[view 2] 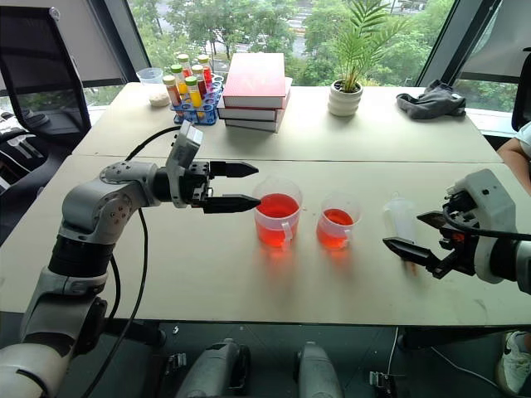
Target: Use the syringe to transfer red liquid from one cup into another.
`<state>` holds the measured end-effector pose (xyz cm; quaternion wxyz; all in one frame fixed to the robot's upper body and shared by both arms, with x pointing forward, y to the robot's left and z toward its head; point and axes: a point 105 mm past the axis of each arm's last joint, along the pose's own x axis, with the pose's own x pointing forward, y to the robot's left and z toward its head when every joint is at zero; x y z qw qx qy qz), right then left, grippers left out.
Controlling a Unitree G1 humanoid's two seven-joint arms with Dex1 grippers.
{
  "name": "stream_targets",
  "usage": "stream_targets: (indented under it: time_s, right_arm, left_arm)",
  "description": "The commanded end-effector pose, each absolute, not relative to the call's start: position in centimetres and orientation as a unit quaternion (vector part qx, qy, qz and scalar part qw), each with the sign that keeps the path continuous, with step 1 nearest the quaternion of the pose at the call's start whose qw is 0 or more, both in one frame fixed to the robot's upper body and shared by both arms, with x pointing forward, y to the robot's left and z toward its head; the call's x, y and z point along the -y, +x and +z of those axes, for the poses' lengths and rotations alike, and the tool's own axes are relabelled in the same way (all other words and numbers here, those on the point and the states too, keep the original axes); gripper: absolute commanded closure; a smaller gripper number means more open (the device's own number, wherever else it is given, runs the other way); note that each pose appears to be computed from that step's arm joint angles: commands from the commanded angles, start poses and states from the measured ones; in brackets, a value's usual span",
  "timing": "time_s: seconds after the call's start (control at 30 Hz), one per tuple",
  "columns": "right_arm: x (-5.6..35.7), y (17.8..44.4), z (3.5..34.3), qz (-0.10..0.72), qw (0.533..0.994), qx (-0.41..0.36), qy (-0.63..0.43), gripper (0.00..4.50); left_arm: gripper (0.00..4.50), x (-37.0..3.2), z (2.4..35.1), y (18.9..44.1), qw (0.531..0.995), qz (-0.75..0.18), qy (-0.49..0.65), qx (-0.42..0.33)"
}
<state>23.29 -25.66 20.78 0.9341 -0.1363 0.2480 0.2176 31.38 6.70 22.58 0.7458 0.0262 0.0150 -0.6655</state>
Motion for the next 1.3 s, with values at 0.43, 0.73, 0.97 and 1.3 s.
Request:
stream_targets:
  time_s: [0.43, 0.73, 0.97, 1.3]
  right_arm:
    - [28.7, 27.9, 19.6, 0.127, 0.931, -0.329, -0.093, 0.05]
    - [30.0, 33.9, 16.2, 0.077, 0.901, -0.426, -0.028, 0.05]
    - [30.1, 35.0, 13.5, 0.083, 0.879, -0.466, -0.060, 0.05]
    - [29.3, 35.2, 13.5, 0.107, 0.876, -0.466, -0.068, 3.12]
  left_arm:
    - [0.00, -6.4, 23.5, 30.9, 0.742, -0.669, 0.043, 0.011]
    - [0.00, -5.9, 23.1, 30.8, 0.743, -0.668, 0.042, 0.015]
    - [0.00, -6.2, 23.0, 30.4, 0.752, -0.657, 0.043, 0.017]
    - [0.00, -7.4, 23.3, 30.6, 0.762, -0.646, 0.050, 0.011]
